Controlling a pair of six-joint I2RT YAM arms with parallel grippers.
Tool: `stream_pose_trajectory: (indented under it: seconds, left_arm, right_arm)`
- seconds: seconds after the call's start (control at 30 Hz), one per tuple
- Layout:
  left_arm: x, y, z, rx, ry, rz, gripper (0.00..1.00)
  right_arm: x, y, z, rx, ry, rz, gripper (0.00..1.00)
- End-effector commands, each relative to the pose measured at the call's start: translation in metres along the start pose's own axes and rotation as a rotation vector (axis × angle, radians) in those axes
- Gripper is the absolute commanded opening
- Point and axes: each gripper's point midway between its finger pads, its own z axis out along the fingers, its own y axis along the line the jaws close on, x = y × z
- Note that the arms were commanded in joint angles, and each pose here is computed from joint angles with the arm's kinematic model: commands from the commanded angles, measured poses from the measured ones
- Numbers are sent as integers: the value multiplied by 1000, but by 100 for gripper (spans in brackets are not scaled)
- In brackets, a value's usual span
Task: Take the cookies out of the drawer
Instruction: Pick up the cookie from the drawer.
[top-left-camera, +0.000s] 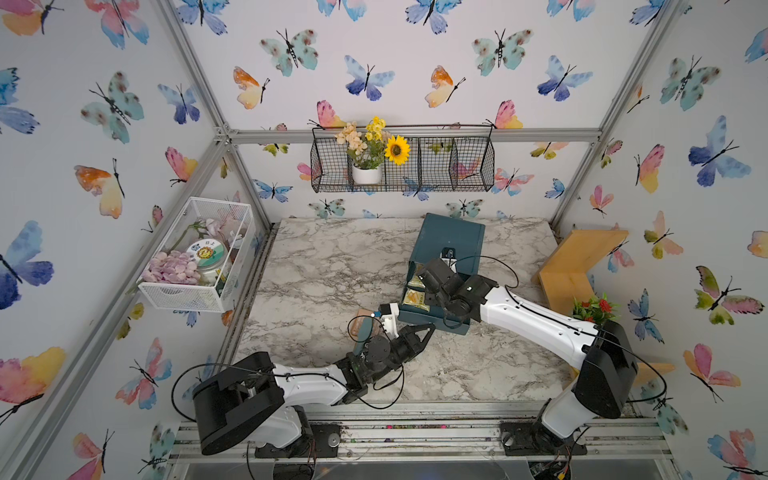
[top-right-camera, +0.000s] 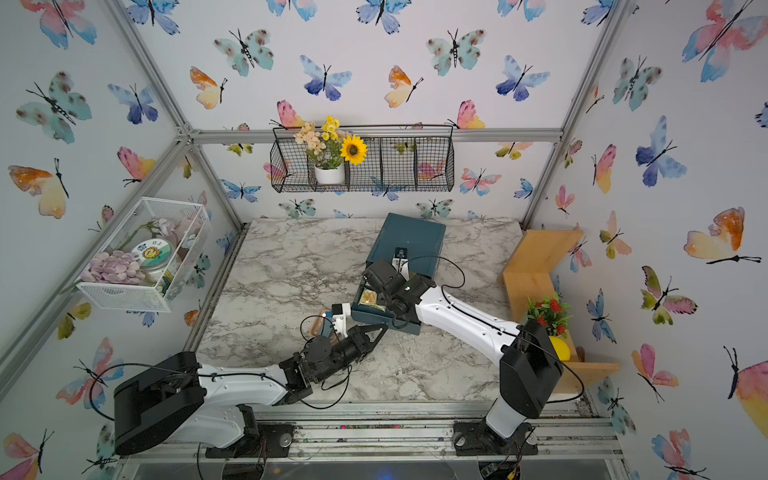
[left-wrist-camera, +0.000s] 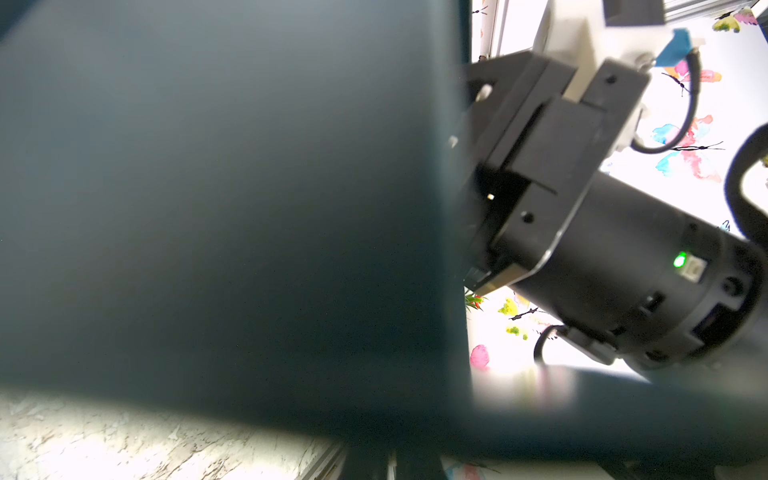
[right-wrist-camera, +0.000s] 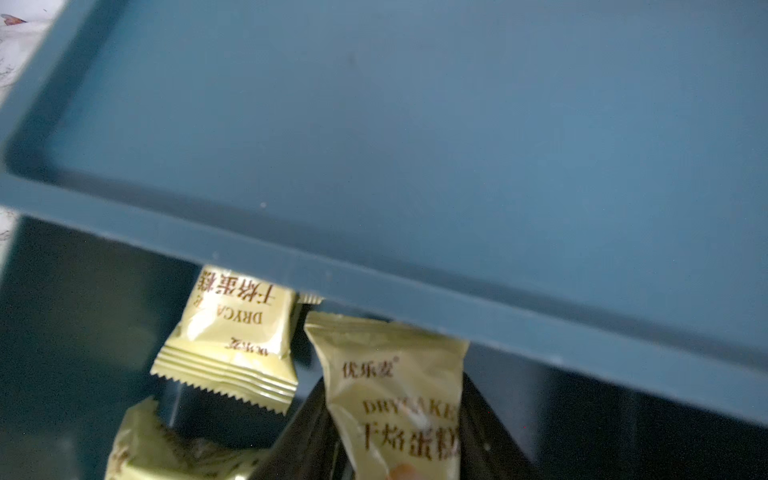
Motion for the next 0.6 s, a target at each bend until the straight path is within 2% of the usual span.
stream_pose_trajectory:
  seconds: [0.0, 0.17, 0.33, 0.57]
  left_arm:
    - [-5, -7, 0, 23, -38, 9, 0]
    - [-4, -8, 2, 24, -35, 9, 0]
    - [-5, -7, 2, 21, -36, 10, 0]
    - [-5, -9, 2, 23, -39, 11, 0]
  right_arm:
    - [-2, -4, -3, 16, -20, 1, 39]
    - [-7, -5, -13, -14, -33, 3, 28]
    - [-13, -4, -30, -64, -44, 2, 26]
    - [-25, 5, -69, -225, -60, -31, 21]
